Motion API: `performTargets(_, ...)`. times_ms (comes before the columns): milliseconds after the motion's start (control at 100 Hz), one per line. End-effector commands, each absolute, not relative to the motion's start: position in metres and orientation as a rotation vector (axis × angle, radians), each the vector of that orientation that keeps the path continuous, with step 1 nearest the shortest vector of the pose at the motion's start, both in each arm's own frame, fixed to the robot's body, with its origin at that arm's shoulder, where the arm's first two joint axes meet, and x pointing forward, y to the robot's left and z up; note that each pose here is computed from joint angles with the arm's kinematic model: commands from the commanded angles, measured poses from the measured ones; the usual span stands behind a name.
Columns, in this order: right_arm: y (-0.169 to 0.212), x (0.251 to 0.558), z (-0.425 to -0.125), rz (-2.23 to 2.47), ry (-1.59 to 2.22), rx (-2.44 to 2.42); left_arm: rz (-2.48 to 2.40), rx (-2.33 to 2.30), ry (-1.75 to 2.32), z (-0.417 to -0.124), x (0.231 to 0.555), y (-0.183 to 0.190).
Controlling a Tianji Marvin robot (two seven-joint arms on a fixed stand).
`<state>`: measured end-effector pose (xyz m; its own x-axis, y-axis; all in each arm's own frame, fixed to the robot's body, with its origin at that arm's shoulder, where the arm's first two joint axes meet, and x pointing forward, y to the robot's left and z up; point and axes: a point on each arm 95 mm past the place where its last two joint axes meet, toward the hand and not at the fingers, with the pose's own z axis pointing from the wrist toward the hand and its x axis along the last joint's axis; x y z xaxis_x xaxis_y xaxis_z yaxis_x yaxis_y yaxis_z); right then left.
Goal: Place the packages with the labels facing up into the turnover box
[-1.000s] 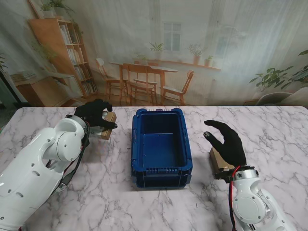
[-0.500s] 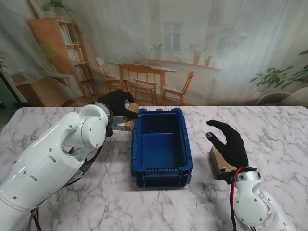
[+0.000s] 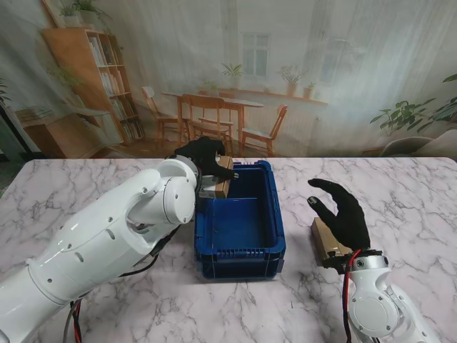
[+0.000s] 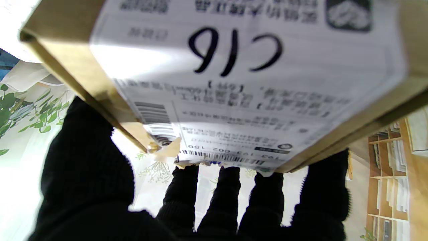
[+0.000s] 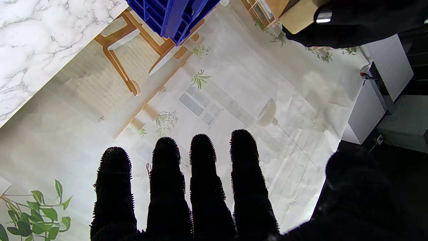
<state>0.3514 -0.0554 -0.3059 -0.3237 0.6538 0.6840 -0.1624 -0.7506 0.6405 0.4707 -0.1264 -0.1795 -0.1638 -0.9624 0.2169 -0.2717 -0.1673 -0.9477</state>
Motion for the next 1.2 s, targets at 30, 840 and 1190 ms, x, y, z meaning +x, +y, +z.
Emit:
performTargets(30,-0.055,0.349,-0.307,2.108,0.631,1.412,-1.377,-1.477,1.461,-0.179,0.468,-0.14)
performTargets(840,-0.056,0.348,-0.307,2.111,0.616,1.418,-1.284,-1.582,1.432,-0.202,0.479,-0.182)
performTargets(1190,-0.056,0.348,-0.307,2.113,0.616,1.419,-1.298,-1.576,1.455,-0.205,0.48,-0.196)
